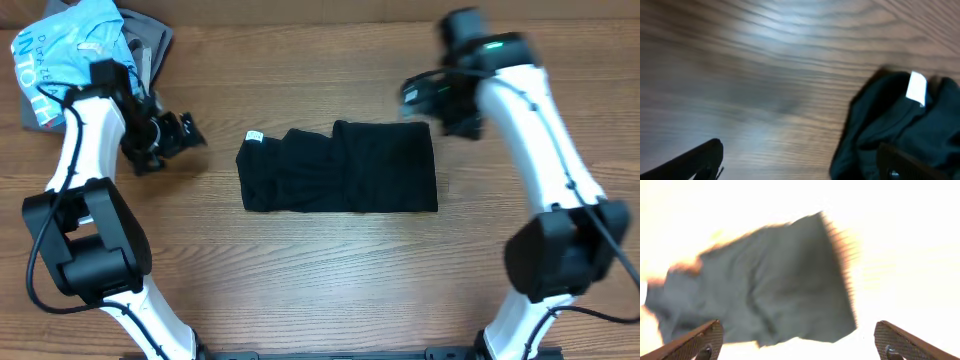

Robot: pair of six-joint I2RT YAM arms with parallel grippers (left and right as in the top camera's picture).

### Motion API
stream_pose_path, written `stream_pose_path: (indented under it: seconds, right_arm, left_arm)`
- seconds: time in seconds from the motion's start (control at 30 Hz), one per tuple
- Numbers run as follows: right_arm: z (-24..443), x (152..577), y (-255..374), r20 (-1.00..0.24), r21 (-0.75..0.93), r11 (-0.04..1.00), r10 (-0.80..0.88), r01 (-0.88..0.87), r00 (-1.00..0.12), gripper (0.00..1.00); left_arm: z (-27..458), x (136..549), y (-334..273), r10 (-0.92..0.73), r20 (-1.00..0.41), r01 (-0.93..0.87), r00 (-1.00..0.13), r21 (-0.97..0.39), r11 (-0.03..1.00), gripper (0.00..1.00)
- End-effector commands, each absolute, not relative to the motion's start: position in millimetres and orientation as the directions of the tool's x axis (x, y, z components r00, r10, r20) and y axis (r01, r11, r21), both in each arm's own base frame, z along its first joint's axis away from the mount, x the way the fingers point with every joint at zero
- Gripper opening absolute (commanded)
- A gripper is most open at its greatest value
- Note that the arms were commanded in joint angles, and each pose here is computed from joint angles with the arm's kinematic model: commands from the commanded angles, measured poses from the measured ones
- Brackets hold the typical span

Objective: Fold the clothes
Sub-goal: 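Grasp the folded bundle's left end with the left gripper and lift it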

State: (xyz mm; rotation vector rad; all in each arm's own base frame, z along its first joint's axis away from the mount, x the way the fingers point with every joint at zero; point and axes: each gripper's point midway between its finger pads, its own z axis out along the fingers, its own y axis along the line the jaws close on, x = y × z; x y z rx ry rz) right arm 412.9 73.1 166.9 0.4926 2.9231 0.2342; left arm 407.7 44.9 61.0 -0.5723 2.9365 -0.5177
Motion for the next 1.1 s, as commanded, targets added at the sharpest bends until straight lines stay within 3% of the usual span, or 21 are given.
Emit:
stream_pose_path:
  seconds: [0.0, 0.17, 0.33, 0.5, 0.83, 0.93, 1.07]
  right_arm:
    - [171.6, 418.7, 2.3, -0.174, 0.134, 0.902, 0.428, 0.409, -0.887, 1.0]
    - [171.7, 413.4, -62.0, -0.159, 0.16, 0.821, 0.569, 0.548, -0.807, 1.0]
    - [171.5, 402.7, -100.7, -0.14, 0.175, 0.76, 0.649, 0.626, -0.748, 1.0]
    - [172.4, 401.5, -104.0, -0.124, 0.213, 0.757, 0.648, 0.617, -0.752, 1.0]
    - [171.5, 397.3, -101.8, -0.114, 0.202, 0.782, 0.617, 0.59, -0.779, 1.0]
    - [171.4, 396.6, -101.5, -0.111, 0.201, 0.782, 0.617, 0.59, -0.779, 1.0]
    - [171.3, 396.7, -101.5, -0.111, 0.202, 0.782, 0.617, 0.59, -0.779, 1.0]
  left_arm:
    - [43.5, 397.1, 9.5, -0.326, 0.005, -0.282, -0.945, -0.517, 0.808, 1.0]
    - [32.2, 399.0, -21.9, -0.276, -0.044, -0.184, -0.96, -0.644, 0.743, 1.0]
    - [24.0, 403.9, -45.0, -0.254, -0.074, -0.145, -0.964, -0.656, 0.741, 1.0]
    - [19.0, 410.8, -81.1, -0.218, -0.092, -0.108, -0.972, -0.648, 0.754, 1.0]
    - [-37.9, 388.9, -109.9, -0.201, 0.058, -0.199, -0.978, -0.559, 0.805, 0.93]
    - [-47.6, 384.7, -109.9, -0.199, 0.082, -0.211, -0.977, -0.552, 0.807, 0.87]
    - [-48.5, 385.7, -107.9, -0.199, 0.077, -0.209, -0.977, -0.541, 0.815, 0.64]
